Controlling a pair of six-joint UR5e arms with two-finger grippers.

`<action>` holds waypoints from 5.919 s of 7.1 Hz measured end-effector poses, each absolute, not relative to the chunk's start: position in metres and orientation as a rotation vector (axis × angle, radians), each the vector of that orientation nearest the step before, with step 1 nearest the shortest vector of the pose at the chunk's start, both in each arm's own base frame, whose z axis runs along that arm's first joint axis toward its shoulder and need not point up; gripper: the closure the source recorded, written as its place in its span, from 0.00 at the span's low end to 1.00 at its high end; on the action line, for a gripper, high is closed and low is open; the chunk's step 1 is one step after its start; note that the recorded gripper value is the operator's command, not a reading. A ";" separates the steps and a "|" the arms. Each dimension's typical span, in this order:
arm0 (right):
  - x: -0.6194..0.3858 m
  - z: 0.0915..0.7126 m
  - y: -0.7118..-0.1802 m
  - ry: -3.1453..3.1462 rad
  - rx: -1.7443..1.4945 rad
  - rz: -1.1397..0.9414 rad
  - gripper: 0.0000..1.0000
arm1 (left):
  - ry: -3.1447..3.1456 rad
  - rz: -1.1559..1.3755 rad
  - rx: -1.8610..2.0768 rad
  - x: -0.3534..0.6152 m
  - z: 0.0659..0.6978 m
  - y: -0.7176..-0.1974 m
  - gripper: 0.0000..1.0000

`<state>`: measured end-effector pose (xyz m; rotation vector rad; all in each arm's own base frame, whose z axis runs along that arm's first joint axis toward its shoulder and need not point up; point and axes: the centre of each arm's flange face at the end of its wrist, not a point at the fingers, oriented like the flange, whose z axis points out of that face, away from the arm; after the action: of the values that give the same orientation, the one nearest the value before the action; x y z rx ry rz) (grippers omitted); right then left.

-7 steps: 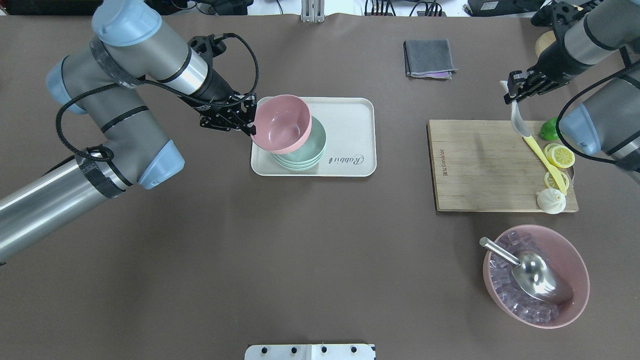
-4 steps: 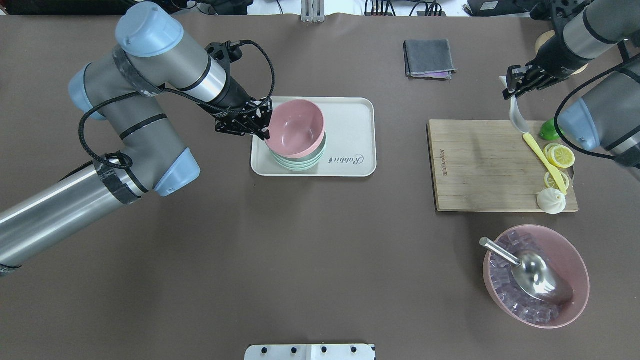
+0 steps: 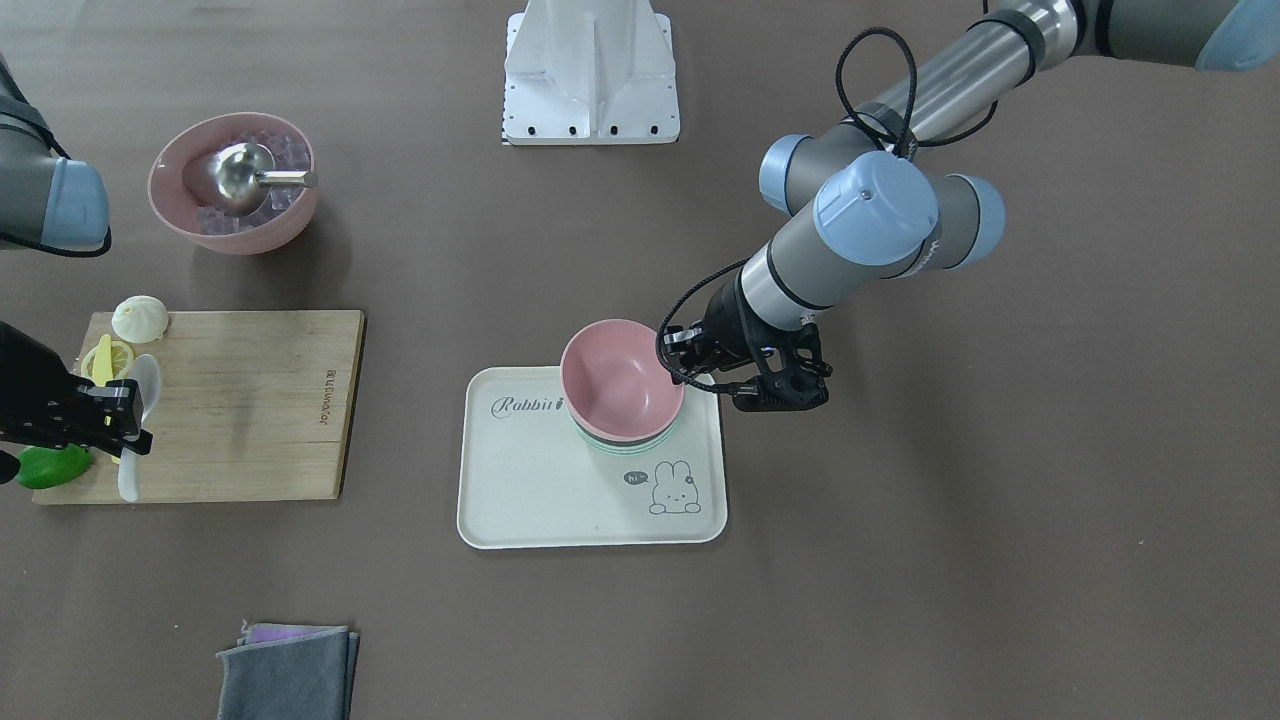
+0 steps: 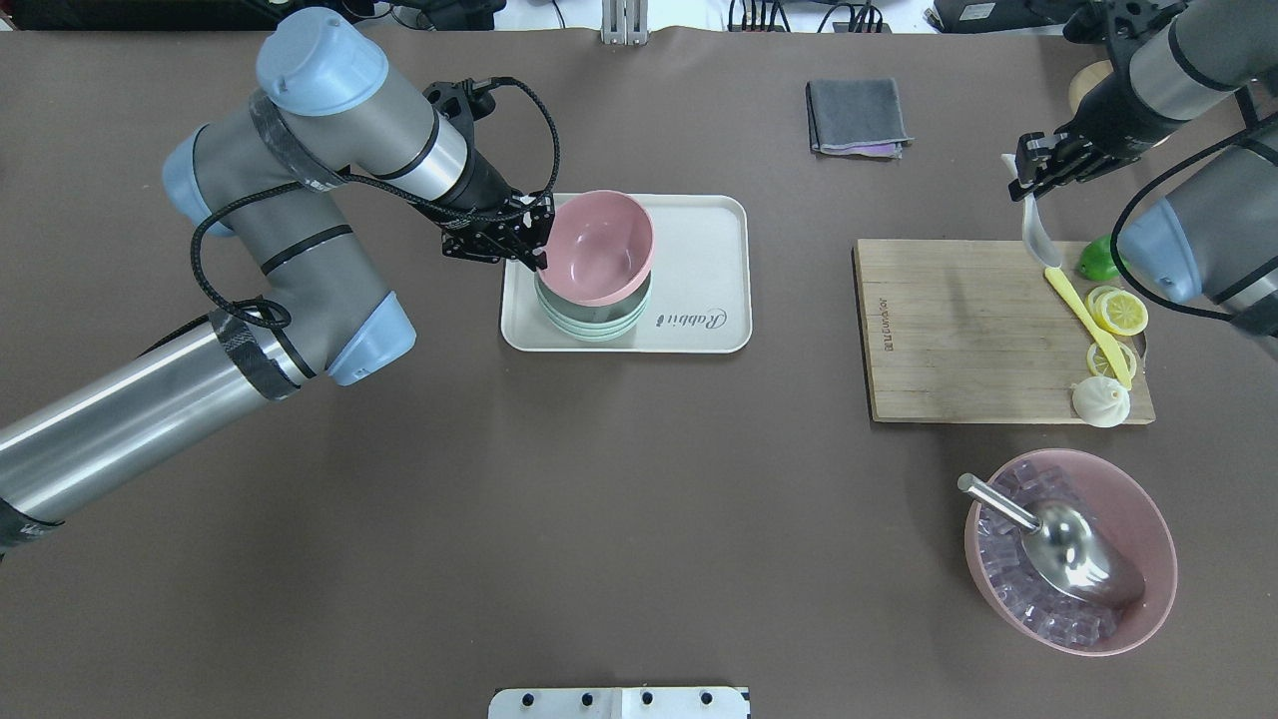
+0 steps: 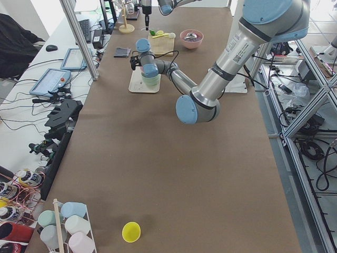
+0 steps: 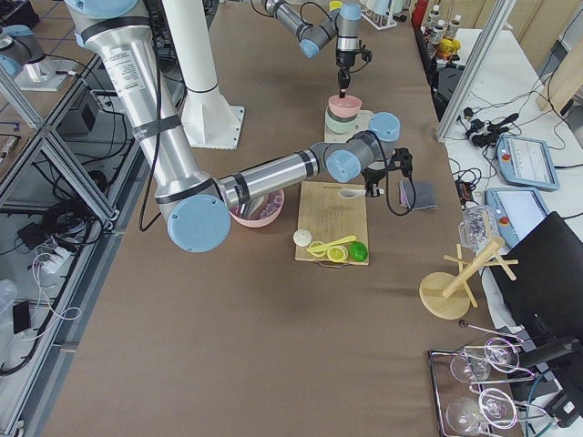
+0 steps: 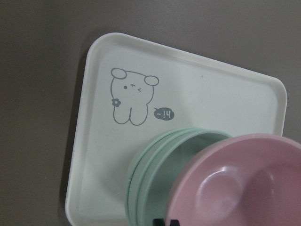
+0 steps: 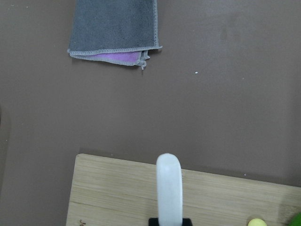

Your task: Stack pink bowl on green and place spoon

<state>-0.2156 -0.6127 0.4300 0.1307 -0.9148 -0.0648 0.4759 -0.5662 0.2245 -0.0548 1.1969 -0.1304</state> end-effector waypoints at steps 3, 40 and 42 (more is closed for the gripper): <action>-0.215 0.429 -0.613 -0.915 0.132 -0.065 1.00 | 1.199 -0.129 -0.052 0.477 0.227 -0.567 1.00; -0.175 0.311 -0.527 -0.538 0.121 -0.106 0.00 | 0.861 -0.196 0.273 -0.057 0.506 -0.598 0.02; -0.098 0.397 -0.518 -0.464 0.020 -0.149 0.00 | 0.819 -0.092 0.202 -0.065 0.545 -0.580 0.02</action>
<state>-0.0980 -0.5179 0.3972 0.0202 -0.4643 -0.1491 -0.0655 -0.5804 0.5455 0.2021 0.8194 -0.0922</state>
